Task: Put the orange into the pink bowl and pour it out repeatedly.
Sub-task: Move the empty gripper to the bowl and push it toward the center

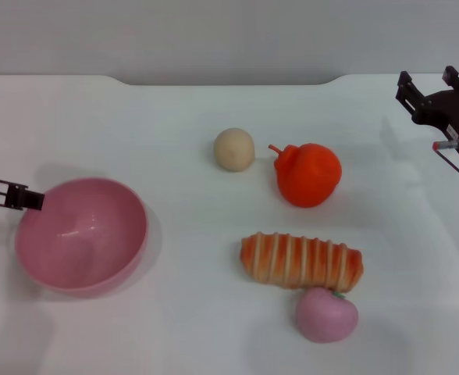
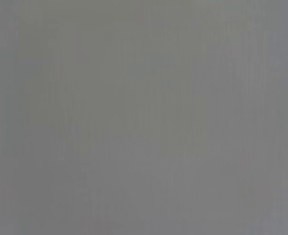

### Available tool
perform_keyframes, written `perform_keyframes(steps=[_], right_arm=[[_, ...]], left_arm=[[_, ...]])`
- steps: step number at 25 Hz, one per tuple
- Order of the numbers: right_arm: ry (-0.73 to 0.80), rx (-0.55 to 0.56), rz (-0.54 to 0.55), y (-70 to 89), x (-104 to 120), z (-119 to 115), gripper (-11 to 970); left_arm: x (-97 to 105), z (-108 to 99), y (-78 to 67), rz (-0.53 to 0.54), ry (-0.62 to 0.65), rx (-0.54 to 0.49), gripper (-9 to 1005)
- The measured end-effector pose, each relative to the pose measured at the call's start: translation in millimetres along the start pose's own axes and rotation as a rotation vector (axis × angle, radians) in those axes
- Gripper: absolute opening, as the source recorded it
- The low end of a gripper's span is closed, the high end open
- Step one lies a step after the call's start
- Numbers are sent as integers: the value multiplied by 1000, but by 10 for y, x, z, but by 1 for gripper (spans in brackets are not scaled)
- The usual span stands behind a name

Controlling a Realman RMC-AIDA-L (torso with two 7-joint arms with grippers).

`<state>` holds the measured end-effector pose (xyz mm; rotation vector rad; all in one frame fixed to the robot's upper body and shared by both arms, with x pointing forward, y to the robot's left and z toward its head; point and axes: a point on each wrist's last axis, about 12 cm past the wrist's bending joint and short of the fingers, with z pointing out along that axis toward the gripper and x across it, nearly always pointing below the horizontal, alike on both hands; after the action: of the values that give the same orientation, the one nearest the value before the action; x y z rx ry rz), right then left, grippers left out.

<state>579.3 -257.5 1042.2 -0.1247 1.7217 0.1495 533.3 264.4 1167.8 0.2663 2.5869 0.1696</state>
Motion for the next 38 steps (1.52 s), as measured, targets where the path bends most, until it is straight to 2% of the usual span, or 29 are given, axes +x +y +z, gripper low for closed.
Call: perform_keyframes(steps=[9, 14, 33, 38], right_arm=[[-1, -3, -2, 12, -3, 1, 754], [-2, -8, -4, 29, -2, 0, 754], [0, -13, -8, 41, 9, -11, 754], [1, -12, -7, 37, 14, -18, 754]], left_arm=[[-49, 76, -183, 52, 25, 34, 814], [-59, 155, -226, 70, 52, 39, 814], [71, 383, -192, 60, 137, 31, 814], [43, 353, -223, 78, 127, 45, 807]])
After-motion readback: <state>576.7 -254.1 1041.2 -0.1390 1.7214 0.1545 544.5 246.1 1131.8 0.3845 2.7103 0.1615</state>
